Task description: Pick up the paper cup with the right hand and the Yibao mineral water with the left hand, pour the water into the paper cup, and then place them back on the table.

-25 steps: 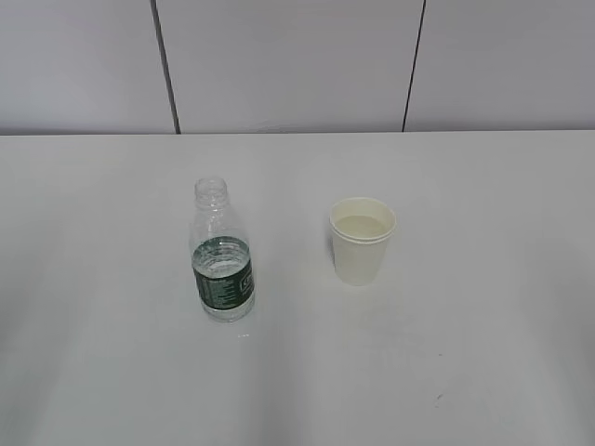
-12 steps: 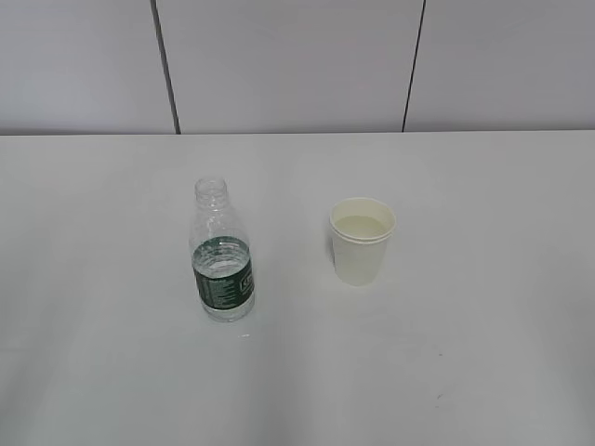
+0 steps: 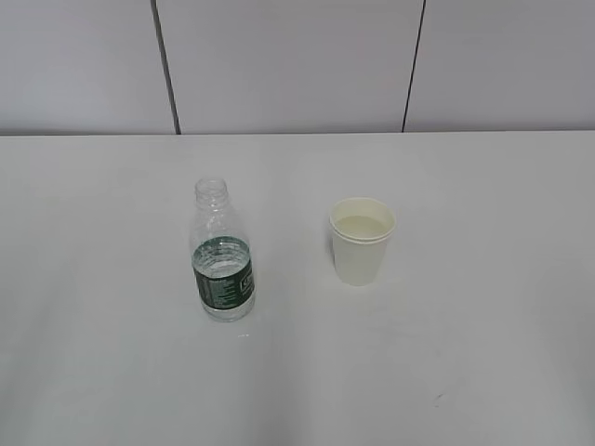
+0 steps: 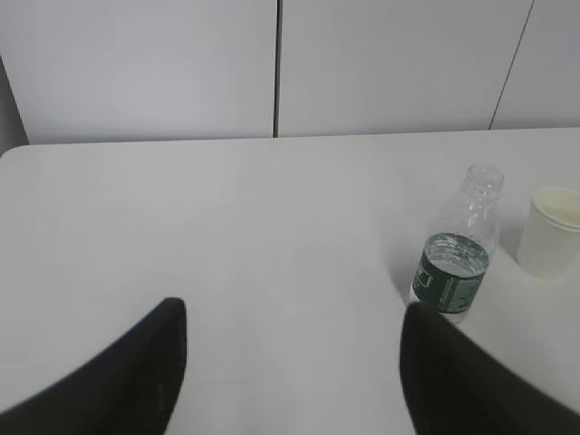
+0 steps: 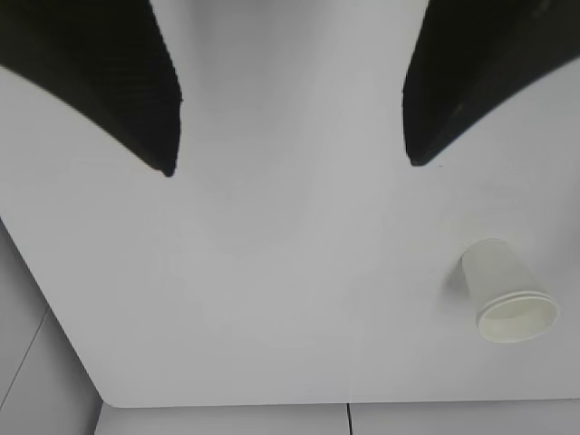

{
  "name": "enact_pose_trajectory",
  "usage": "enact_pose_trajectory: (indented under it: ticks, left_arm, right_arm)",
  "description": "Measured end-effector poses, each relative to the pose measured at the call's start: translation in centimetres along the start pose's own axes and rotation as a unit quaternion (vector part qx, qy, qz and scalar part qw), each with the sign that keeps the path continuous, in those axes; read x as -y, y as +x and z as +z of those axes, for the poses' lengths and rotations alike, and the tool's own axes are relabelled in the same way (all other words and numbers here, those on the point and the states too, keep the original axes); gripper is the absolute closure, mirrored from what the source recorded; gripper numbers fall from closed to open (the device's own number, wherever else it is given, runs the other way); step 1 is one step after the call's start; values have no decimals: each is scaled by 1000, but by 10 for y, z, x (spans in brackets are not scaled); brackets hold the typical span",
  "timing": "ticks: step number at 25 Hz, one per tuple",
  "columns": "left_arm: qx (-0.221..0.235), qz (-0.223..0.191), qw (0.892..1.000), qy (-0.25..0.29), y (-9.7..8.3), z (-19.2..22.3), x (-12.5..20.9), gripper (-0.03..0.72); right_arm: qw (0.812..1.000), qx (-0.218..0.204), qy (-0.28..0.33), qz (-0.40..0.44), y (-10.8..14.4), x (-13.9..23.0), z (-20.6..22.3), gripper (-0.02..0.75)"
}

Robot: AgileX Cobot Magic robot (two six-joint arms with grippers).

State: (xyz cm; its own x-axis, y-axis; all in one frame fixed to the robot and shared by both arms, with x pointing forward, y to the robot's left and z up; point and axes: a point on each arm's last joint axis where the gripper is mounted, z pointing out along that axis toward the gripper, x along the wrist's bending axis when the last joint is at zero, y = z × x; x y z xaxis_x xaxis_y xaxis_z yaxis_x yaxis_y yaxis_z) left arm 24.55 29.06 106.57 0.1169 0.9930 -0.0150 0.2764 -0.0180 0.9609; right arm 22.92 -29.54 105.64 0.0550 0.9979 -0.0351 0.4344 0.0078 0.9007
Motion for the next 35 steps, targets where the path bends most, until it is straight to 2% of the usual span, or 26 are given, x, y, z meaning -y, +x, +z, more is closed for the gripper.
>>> enact_pose_trajectory:
  ticks: [9, 18, 24, 29, 35]
  left_arm:
    - [0, 3, 1000, -6, -1, -5, 2, 230]
    - [3, 10, 999, 50, -2, -16, 6, 230]
    - [-20, 28, 993, 114, 2, -19, 17, 230]
    - [-27, 29, 992, 122, 4, -19, 19, 230]
    - [-47, 10, 992, 119, 7, -19, 18, 230]
  right_arm:
    - [1000, -2, 3, 1, 0, 1, 0, 144]
    - [999, -5, 41, 1, 1, 8, 0, 145]
    - [998, -6, 57, 1, 1, 10, -1, 146]
    - [998, -11, 59, 3, 2, 11, -1, 150]
    - [998, -12, 60, 4, 2, 12, 1, 152]
